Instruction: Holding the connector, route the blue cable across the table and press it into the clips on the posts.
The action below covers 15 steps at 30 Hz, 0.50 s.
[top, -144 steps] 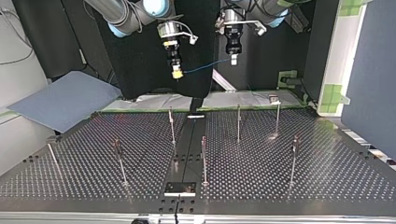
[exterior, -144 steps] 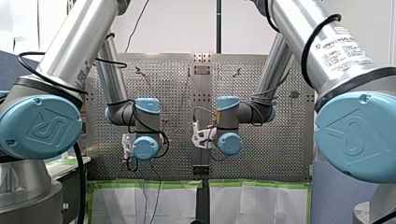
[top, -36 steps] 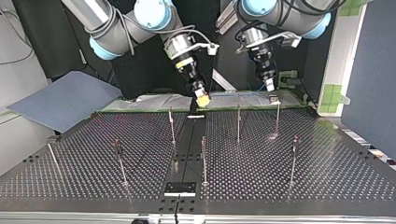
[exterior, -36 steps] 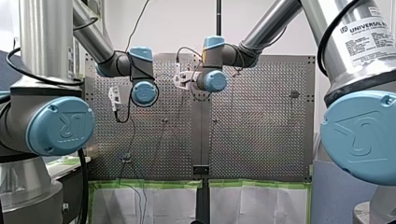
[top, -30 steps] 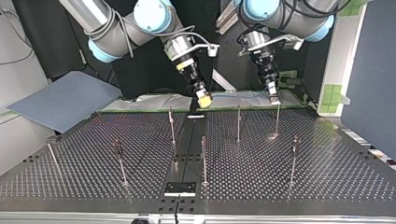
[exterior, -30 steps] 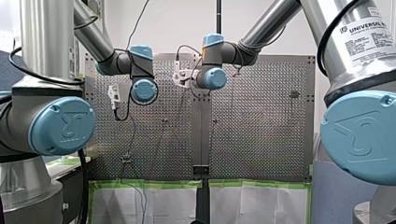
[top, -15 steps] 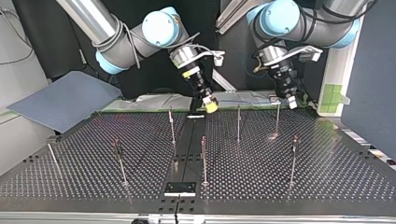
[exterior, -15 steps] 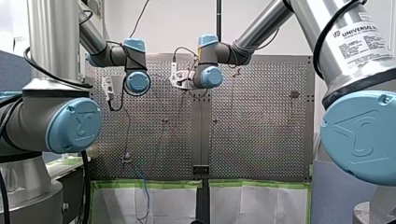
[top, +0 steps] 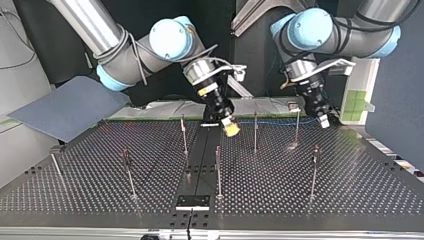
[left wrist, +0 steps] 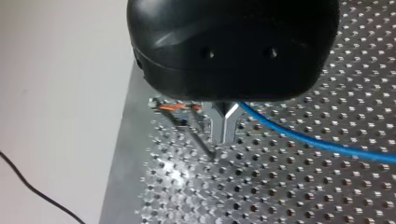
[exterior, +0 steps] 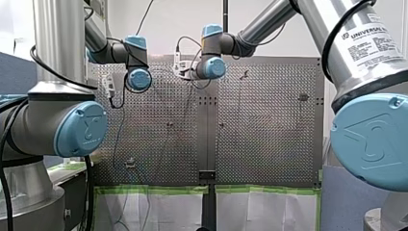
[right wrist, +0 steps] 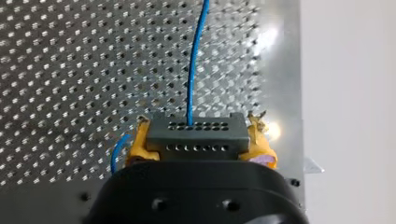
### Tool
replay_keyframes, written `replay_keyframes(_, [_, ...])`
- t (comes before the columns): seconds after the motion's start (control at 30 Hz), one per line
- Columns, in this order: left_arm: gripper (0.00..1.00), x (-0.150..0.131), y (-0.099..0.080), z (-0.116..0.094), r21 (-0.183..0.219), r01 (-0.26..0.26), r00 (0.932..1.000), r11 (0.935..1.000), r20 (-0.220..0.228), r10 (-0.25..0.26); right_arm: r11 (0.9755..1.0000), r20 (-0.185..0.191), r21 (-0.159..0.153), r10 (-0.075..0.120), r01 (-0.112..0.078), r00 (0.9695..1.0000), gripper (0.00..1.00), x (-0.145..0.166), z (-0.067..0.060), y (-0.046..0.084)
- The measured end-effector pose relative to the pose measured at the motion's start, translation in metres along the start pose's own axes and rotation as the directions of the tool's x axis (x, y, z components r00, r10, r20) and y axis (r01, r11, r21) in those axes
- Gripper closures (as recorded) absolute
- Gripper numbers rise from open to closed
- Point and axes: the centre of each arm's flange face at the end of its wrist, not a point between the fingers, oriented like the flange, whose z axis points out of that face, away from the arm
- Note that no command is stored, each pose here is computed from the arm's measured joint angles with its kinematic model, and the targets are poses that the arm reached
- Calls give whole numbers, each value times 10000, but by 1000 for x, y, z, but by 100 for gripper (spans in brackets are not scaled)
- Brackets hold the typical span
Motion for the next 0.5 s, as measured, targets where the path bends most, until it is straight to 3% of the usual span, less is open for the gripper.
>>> replay_keyframes(0.5, [100, -31, -2, 39, 18, 186, 9986, 9998, 490, -187, 9999, 142, 120, 5, -7, 9999, 100, -16, 36, 1])
